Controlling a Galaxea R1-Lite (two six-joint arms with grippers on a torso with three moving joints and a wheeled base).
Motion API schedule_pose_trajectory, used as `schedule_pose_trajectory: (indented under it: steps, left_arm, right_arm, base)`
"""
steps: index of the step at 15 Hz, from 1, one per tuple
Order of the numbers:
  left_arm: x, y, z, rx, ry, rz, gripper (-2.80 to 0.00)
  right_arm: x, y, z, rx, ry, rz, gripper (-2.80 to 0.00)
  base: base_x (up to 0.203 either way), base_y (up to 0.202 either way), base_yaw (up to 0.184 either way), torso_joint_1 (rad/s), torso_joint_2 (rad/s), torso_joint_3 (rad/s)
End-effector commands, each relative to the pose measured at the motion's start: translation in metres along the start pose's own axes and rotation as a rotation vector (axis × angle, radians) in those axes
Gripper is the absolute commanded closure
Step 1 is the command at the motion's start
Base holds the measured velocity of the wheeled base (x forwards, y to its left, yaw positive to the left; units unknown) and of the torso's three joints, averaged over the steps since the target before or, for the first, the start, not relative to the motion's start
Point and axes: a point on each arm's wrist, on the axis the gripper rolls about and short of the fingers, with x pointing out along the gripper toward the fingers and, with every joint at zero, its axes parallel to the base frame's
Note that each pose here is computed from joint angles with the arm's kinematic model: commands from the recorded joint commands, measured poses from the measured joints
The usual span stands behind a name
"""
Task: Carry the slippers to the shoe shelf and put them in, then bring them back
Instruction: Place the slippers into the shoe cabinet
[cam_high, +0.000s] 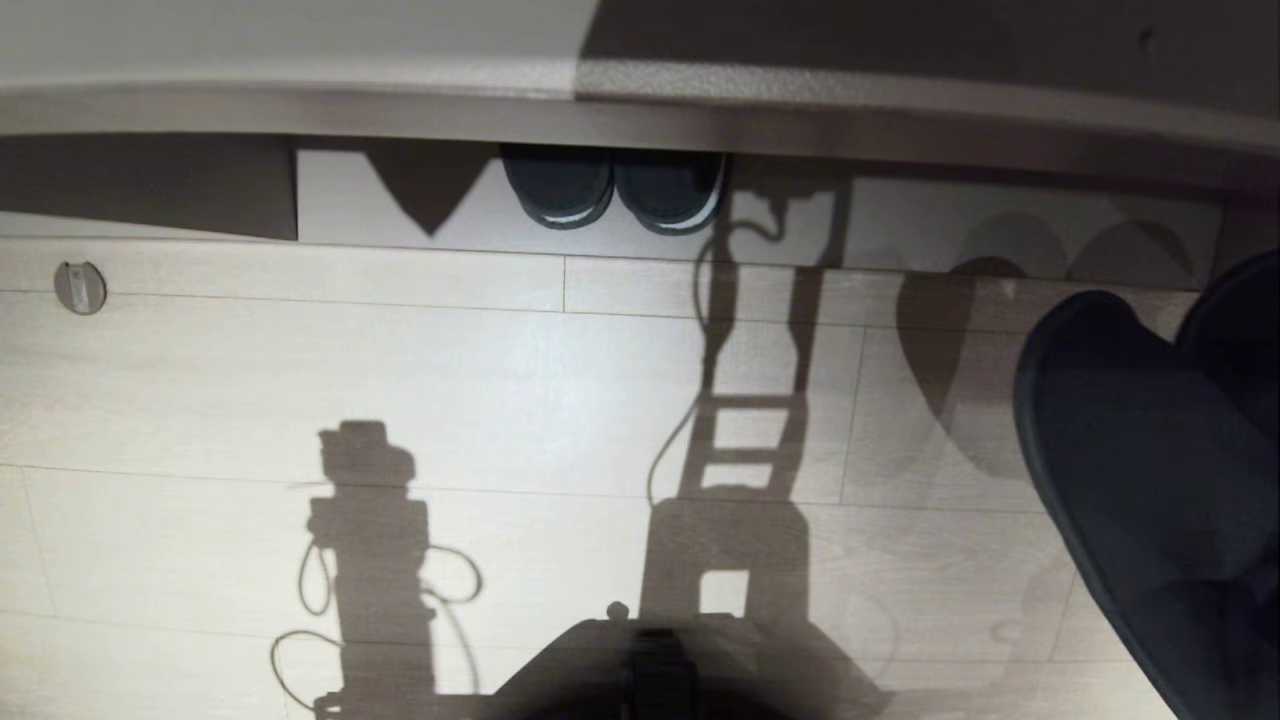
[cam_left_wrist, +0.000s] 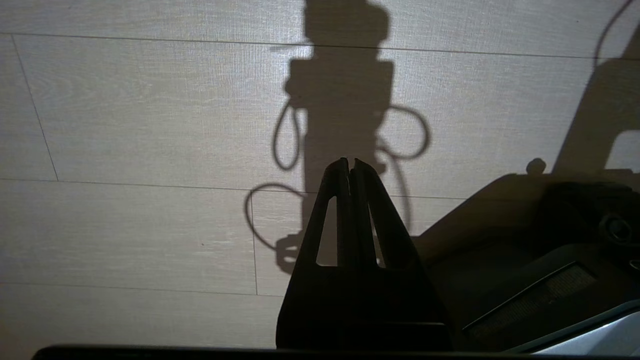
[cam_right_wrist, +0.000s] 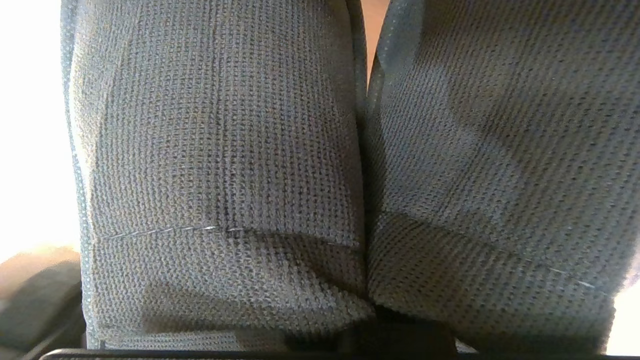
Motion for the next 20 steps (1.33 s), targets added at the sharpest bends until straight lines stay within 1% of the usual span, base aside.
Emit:
schedule_pose_trajectory:
  steps: [1,2,4,6,8,12,15,16,18,20]
  left_arm:
    - [0.0,0.0,0.0,-0.001,0.0,0.001,0.0]
    - [0.0,0.0,0.0,0.001,0.0,0.001,0.0]
    - [0.0,0.0,0.0,0.001,0.0,0.001,0.0]
    - [0.0,0.0,0.0,0.001,0.0,0.001,0.0]
    - [0.0,0.0,0.0,0.001,0.0,0.001,0.0]
    - [0.0,0.0,0.0,0.001,0.0,0.001,0.0]
    - [0.0,0.0,0.0,0.001,0.0,0.001,0.0]
    - [0.0,0.0,0.0,0.001,0.001,0.001,0.0]
    - [0.0,0.0,0.0,0.001,0.0,0.001,0.0]
    - [0.0,0.0,0.0,0.002,0.0,0.001,0.0]
  right_arm:
    - [0.044,-0.001,-0.015,-0.02,0.063,0.032,0.0]
    - [0.051,-0.001,-0.018,-0.039,0.074,0.044,0.0]
    - [0.058,-0.002,-0.015,-0.064,0.06,0.049,0.0]
    - [0.067,-0.004,-0.01,-0.072,0.038,0.045,0.0]
    - [0.079,-0.006,-0.003,-0.08,-0.003,0.036,0.0]
    - [0.114,-0.015,0.026,-0.11,-0.213,-0.008,0.0]
    - [0.138,-0.02,0.046,-0.105,-0.294,-0.022,0.0]
    - [0.149,-0.022,0.051,-0.097,-0.312,-0.023,0.0]
    - [0.157,-0.023,0.054,-0.08,-0.326,-0.022,0.0]
    - [0.174,-0.029,0.072,-0.068,-0.398,-0.034,0.0]
  base:
    - [0.0,0.0,0.0,0.0,0.0,0.0]
    - [0.0,0.0,0.0,0.0,0.0,0.0]
    - [0.0,0.0,0.0,0.0,0.0,0.0]
    - [0.0,0.0,0.0,0.0,0.0,0.0]
    - [0.0,0.0,0.0,0.0,0.0,0.0]
    - [0.0,0.0,0.0,0.0,0.0,0.0]
    - [0.0,0.0,0.0,0.0,0.0,0.0]
    - [0.0,0.0,0.0,0.0,0.0,0.0]
    - [0.0,0.0,0.0,0.0,0.0,0.0]
    - [0.0,0.0,0.0,0.0,0.0,0.0]
